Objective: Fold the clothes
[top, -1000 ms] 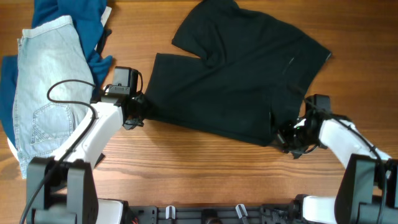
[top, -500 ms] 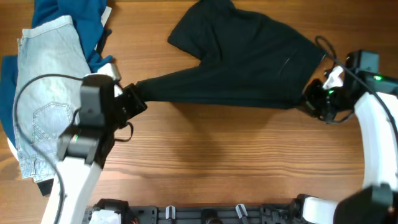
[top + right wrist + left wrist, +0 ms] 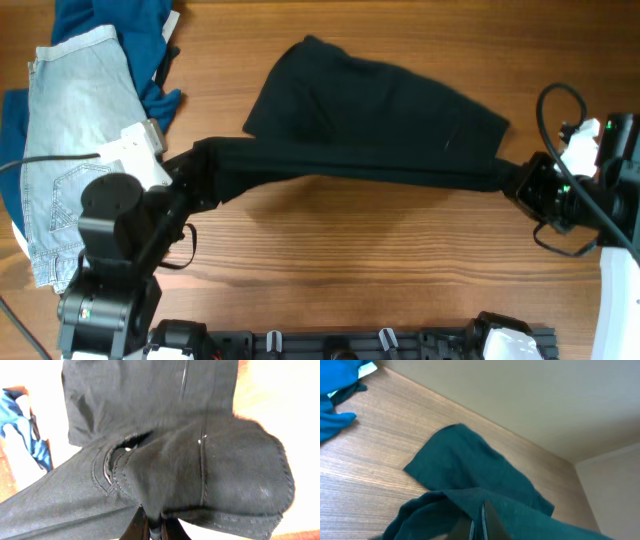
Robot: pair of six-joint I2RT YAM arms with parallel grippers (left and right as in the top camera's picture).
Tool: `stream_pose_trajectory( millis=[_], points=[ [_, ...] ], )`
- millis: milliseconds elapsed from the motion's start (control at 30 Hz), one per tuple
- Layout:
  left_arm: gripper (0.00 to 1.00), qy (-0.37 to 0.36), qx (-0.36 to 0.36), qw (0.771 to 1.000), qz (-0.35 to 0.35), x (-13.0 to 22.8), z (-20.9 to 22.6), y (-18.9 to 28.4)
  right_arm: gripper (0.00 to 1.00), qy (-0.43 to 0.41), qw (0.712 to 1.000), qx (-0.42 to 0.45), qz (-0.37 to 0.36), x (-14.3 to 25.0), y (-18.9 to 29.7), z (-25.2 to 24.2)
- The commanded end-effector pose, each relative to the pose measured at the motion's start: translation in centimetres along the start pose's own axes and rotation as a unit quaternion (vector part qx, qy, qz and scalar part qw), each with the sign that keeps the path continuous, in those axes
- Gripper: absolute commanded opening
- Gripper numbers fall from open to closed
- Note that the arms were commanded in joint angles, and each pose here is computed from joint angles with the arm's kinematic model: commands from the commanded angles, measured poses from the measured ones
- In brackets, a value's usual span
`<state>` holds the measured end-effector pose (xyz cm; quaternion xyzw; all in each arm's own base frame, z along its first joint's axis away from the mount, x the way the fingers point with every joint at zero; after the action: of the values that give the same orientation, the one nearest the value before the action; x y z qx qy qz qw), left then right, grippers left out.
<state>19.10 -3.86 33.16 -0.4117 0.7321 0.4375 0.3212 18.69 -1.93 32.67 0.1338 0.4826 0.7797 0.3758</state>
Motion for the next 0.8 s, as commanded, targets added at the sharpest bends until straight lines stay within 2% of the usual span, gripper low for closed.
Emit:
stream_pose_trajectory(
  millis=[0, 200, 400, 500, 600, 667, 767],
  points=[
    [0.04, -0.011, -0.098, 0.994, -0.05, -1.2, 1.9, 0.3, 0.04, -0.023, 0.985, 0.135, -0.106, -2.4, 1.0, -2.6],
    [0.04, -0.008, -0.103, 0.994, -0.018, -1.3, 2.6, -3.6, 0.04, -0.041, 0.982, 0.168, -0.077, -4.4, -1.5, -2.8],
    [0.04, -0.015, -0.097, 0.995, 0.023, -0.3, 3.0, -11.0, 0.04, -0.046, 0.98, 0.195, -0.002, -6.5, -5.9, -3.4],
    [0.04, -0.023, -0.085, 0.995, 0.042, 0.9, 2.7, -14.2, 0.04, 0.016, 0.99, 0.117, 0.071, -6.7, -8.2, -2.2],
    [0.04, -0.028, -0.081, 0.994, 0.061, 2.2, 2.5, -16.2, 0.05, 0.074, 0.989, 0.047, 0.122, -6.0, -9.8, -0.3],
    [0.04, -0.027, -0.084, 0.994, 0.065, 2.4, 2.7, -16.5, 0.16, 0.115, 0.983, 0.029, 0.139, -5.2, -10.5, 0.8],
    [0.04, -0.026, -0.092, 0.994, 0.059, 2.1, 3.1, -16.3, 0.43, 0.166, 0.973, 0.024, 0.158, -3.5, -11.7, 2.0]
  ],
)
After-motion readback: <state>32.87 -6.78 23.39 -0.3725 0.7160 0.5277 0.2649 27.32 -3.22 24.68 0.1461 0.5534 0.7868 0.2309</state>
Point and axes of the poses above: each gripper's point midway between its finger pads, its own y axis back along the fingers, its own z axis along the line the jaws close on, x = y × z, the point moved 9 cm from there along y, back along the fingers, and after that the axes turned 12 degrees about -y, right-handed, at the moved point
